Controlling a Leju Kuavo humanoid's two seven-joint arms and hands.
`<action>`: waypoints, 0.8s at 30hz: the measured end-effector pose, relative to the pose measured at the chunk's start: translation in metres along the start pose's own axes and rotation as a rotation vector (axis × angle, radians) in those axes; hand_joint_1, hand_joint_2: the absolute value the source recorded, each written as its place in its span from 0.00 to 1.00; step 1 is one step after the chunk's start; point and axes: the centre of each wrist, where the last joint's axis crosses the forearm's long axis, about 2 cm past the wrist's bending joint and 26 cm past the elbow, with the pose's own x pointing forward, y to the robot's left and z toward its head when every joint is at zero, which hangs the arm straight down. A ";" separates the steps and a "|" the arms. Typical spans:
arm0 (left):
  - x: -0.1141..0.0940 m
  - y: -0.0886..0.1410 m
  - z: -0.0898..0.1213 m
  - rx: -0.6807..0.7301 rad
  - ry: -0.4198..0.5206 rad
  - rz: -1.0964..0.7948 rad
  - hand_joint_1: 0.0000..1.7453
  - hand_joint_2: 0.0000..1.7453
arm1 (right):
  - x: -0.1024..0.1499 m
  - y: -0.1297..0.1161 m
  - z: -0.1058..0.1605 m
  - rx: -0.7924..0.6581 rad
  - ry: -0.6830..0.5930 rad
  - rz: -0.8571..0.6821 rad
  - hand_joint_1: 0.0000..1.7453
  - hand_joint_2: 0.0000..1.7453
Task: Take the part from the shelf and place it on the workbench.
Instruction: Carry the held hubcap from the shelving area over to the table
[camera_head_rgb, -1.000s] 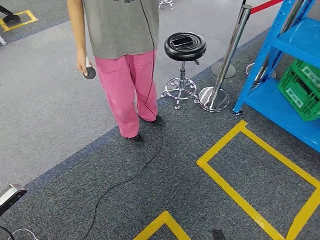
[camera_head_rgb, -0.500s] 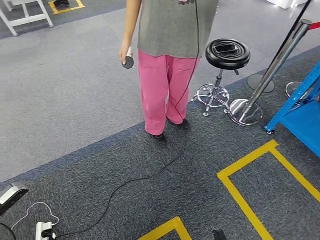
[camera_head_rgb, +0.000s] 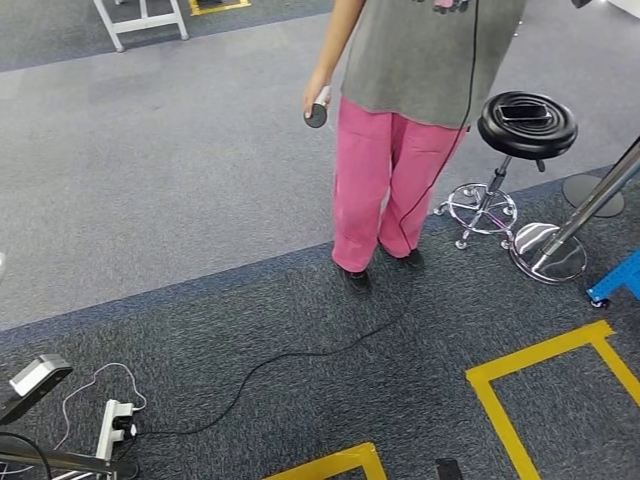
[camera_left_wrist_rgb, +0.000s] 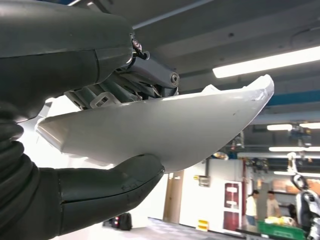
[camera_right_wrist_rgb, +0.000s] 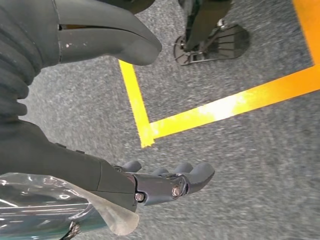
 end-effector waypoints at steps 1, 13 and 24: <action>0.002 -0.001 -0.003 0.003 -0.004 0.001 1.00 1.00 | 0.000 -0.001 0.000 -0.001 -0.001 -0.004 0.00 1.00; 0.014 -0.005 -0.018 0.013 -0.023 0.021 1.00 1.00 | -0.004 -0.004 0.000 -0.012 0.009 -0.027 0.00 1.00; 0.023 -0.010 -0.033 0.038 -0.033 0.030 1.00 1.00 | -0.003 -0.007 -0.001 -0.016 -0.002 -0.035 0.00 1.00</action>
